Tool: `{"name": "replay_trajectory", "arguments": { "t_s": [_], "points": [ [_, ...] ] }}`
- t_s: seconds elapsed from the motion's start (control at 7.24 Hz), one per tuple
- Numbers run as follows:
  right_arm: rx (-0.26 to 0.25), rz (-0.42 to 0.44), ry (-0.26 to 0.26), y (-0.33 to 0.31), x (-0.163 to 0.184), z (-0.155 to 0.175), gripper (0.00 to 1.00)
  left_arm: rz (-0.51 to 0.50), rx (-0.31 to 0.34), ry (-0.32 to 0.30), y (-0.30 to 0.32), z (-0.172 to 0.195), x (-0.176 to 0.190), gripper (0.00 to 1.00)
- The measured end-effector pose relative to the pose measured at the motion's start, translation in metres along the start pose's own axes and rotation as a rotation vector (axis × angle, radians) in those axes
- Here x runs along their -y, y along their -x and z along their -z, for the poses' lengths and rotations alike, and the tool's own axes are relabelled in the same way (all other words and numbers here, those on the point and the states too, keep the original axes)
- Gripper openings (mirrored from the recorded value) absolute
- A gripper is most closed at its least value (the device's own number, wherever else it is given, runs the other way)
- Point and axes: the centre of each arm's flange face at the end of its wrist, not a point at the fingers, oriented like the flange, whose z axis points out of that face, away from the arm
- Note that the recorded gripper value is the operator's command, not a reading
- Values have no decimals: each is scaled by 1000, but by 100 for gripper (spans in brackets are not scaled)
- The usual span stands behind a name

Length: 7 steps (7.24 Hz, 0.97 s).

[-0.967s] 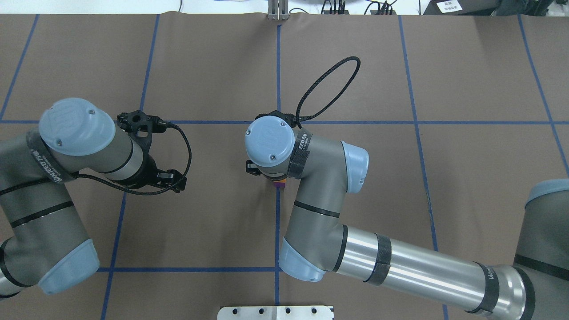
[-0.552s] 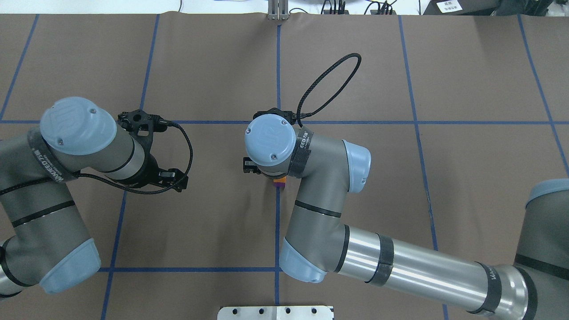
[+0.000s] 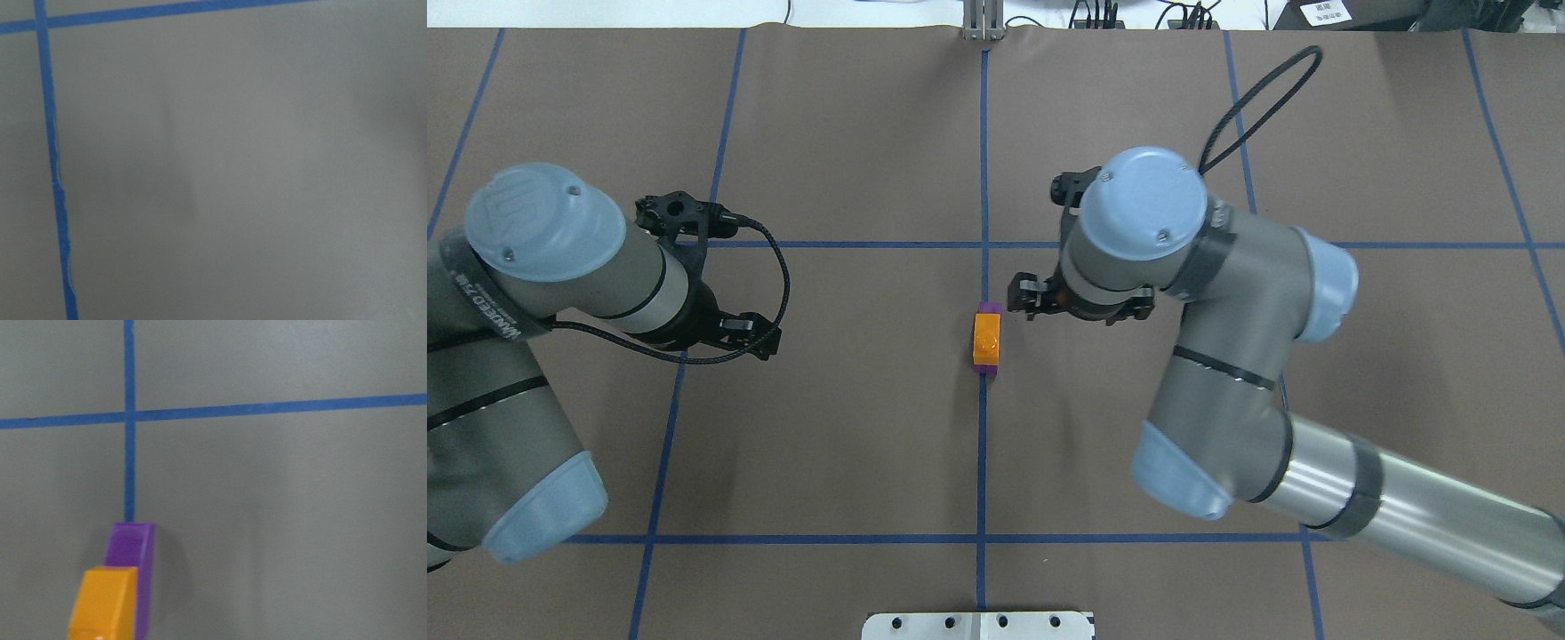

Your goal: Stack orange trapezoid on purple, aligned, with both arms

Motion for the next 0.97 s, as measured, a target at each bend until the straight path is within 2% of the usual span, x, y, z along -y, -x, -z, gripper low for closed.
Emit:
{"name": "replay_trajectory", "arguments": {
  "t_s": [0.28, 0.55, 0.97],
  "points": [
    [-34, 93, 59, -139, 30, 17, 100, -58, 31, -1, 64, 13, 14, 100],
    [-81, 196, 93, -287, 61, 41, 100, -128, 44, 15, 160, 36, 32, 100],
    [-123, 244, 119, -480, 70, 81, 100, -176, 45, 75, 333, 49, 35, 100]
  ]
}}
